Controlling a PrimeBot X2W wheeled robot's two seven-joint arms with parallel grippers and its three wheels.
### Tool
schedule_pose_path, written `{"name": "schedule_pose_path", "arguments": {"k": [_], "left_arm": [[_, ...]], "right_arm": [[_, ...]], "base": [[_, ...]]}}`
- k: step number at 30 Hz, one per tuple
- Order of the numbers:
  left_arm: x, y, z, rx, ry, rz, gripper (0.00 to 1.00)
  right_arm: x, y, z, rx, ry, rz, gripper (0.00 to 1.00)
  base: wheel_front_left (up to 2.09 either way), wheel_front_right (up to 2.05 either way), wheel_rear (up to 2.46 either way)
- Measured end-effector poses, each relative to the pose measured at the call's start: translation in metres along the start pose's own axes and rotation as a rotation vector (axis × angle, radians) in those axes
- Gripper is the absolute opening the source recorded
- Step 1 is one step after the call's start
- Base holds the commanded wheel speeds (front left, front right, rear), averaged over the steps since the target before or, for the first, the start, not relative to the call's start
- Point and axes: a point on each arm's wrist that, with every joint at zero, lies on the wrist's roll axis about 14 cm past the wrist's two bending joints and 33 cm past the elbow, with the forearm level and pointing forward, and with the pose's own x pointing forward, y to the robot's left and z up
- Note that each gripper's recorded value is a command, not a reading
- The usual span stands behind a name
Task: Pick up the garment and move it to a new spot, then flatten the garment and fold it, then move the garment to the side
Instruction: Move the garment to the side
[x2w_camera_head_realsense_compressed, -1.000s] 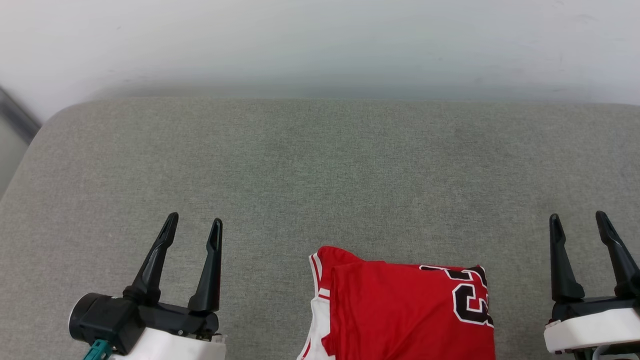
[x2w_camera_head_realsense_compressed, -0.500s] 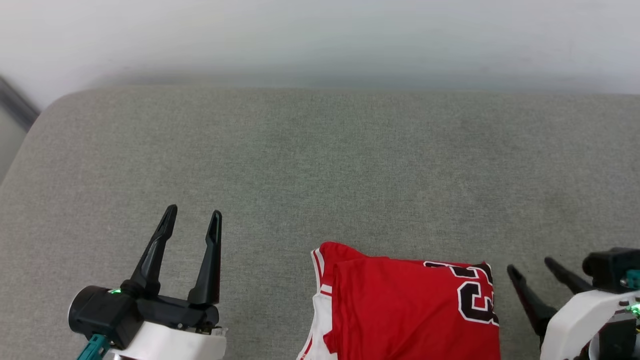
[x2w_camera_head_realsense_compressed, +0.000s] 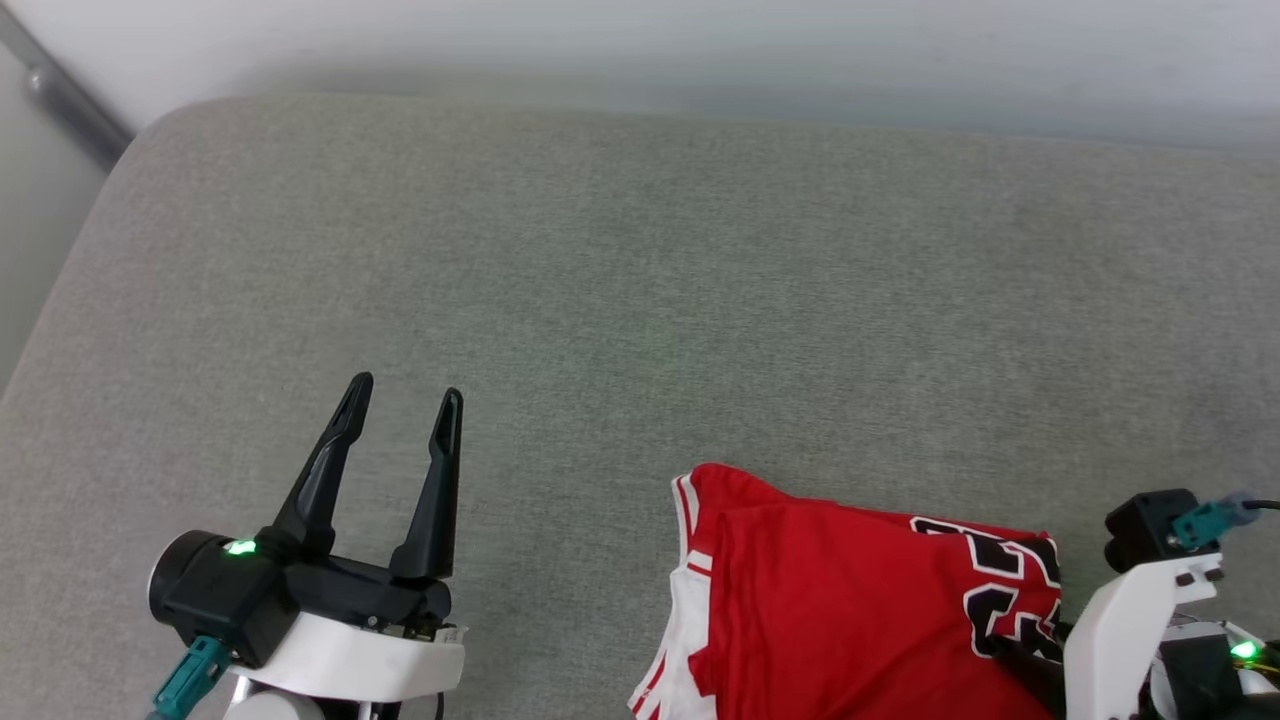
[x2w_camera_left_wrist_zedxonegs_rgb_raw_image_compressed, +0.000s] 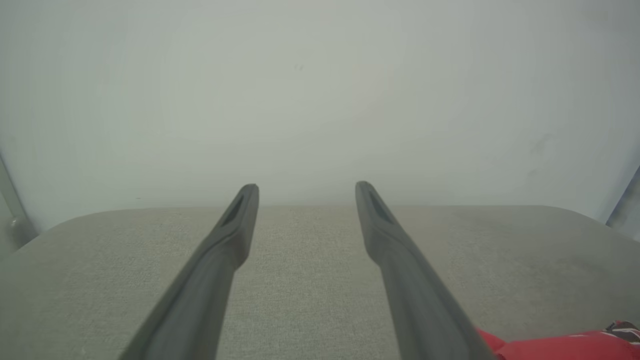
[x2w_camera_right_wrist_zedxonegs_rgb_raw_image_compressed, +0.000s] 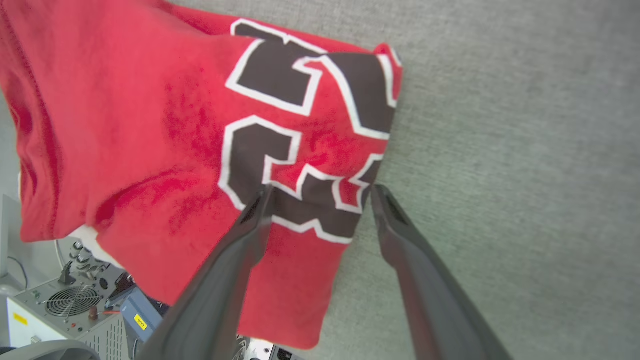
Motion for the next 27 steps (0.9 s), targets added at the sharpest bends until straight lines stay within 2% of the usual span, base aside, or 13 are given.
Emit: {"name": "schedule_pose_path", "arguments": {"k": [7, 14, 15, 17, 18, 22, 27], "left_arm": [[-0.008, 0.015, -0.003, 0.028, 0.022, 0.040, 1.00], [-0.012, 0.011, -0.005, 0.027, 0.034, 0.032, 1.00], [-0.013, 0.010, -0.006, 0.027, 0.038, 0.029, 1.00], [-0.013, 0.008, -0.005, 0.027, 0.038, 0.024, 1.00], [-0.014, 0.008, -0.005, 0.027, 0.038, 0.024, 1.00], [-0.012, 0.001, -0.007, 0.017, 0.039, -0.002, 1.00], [-0.001, -0.011, -0.005, 0.002, 0.021, -0.045, 1.00]], "right_arm": [[0.029, 0.018, -0.012, 0.007, 0.103, 0.063, 1.00], [0.046, 0.029, -0.020, -0.005, 0.136, 0.088, 1.00], [0.048, 0.030, -0.021, -0.014, 0.136, 0.088, 0.87], [0.050, 0.030, -0.022, -0.039, 0.131, 0.083, 0.15], [0.051, 0.031, -0.022, -0.047, 0.123, 0.085, 0.00], [0.052, 0.037, -0.018, -0.102, 0.091, 0.096, 0.00], [0.040, 0.022, -0.003, -0.281, 0.043, 0.026, 0.00]], "base": [[0.00, 0.00, 0.00], [0.00, 0.00, 0.00], [0.00, 0.00, 0.00], [0.00, 0.00, 0.00], [0.00, 0.00, 0.00], [0.00, 0.00, 0.00], [0.00, 0.00, 0.00]]}}
